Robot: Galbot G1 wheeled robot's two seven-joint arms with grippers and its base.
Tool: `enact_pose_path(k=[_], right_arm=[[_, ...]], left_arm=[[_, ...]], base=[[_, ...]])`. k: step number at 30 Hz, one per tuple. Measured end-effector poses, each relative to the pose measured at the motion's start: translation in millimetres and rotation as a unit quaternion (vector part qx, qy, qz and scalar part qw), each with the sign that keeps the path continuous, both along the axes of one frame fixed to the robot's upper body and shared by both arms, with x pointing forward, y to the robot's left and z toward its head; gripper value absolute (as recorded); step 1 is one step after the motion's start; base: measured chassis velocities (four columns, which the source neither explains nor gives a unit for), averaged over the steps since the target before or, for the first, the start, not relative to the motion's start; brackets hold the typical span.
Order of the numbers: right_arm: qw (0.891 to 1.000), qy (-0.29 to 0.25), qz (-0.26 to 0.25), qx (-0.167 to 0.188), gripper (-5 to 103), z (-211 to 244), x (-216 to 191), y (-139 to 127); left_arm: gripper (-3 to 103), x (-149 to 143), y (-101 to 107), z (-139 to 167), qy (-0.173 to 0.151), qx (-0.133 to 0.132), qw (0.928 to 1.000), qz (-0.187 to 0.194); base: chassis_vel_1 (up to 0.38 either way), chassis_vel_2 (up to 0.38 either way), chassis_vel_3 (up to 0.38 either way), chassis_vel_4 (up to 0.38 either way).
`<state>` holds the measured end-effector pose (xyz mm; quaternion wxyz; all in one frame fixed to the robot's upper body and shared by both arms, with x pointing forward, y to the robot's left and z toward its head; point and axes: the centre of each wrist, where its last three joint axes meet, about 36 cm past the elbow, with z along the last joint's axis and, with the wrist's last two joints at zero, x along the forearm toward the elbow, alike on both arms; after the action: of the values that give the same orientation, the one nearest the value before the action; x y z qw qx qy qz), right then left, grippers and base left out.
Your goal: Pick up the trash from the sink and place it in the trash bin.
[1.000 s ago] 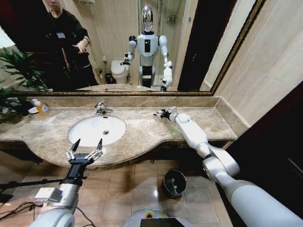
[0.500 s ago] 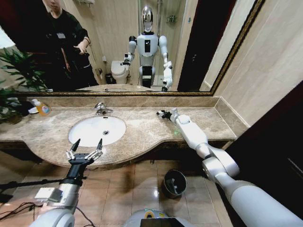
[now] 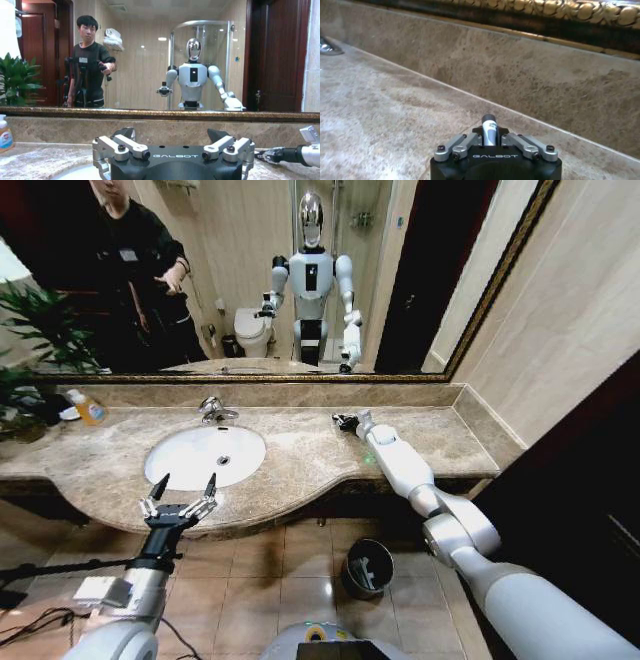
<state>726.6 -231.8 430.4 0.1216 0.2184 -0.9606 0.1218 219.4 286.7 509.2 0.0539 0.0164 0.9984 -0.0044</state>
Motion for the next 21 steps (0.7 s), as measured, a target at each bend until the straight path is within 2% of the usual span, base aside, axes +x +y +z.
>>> enact_pose_path(k=[4, 8, 10, 13, 18, 21], right_arm=[[1.000, -0.023, -0.011, 0.009, 15, 6.1, -7.1, -1.0], [0.998, -0.045, -0.024, 0.038, 15, 10.0, -39.3, -9.2], [0.998, -0.048, -0.025, 0.042, 15, 10.1, -44.9, -10.2], [0.995, -0.064, -0.035, 0.070, 15, 10.2, -84.6, -16.0], [0.992, -0.073, -0.040, 0.090, 15, 16.1, -123.8, -25.9], [0.991, -0.078, -0.038, 0.105, 15, 22.6, -174.9, -44.1]], left_arm=[[100, 0.0, 0.0, 0.0, 0.000, 0.000, 1.0000, 0.000], [100, 0.0, 0.0, 0.0, 0.000, 0.000, 1.0000, 0.000], [100, 0.0, 0.0, 0.0, 0.000, 0.000, 1.0000, 0.000], [100, 0.0, 0.0, 0.0, 0.000, 0.000, 1.0000, 0.000], [100, 0.0, 0.0, 0.0, 0.000, 0.000, 1.0000, 0.000], [100, 0.0, 0.0, 0.0, 0.000, 0.000, 1.0000, 0.000]], base=[[0.000, 0.000, 0.000, 0.000], [0.000, 0.000, 0.000, 0.000], [0.000, 0.000, 0.000, 0.000], [0.000, 0.000, 0.000, 0.000], [0.000, 0.000, 0.000, 0.000], [0.000, 0.000, 0.000, 0.000]])
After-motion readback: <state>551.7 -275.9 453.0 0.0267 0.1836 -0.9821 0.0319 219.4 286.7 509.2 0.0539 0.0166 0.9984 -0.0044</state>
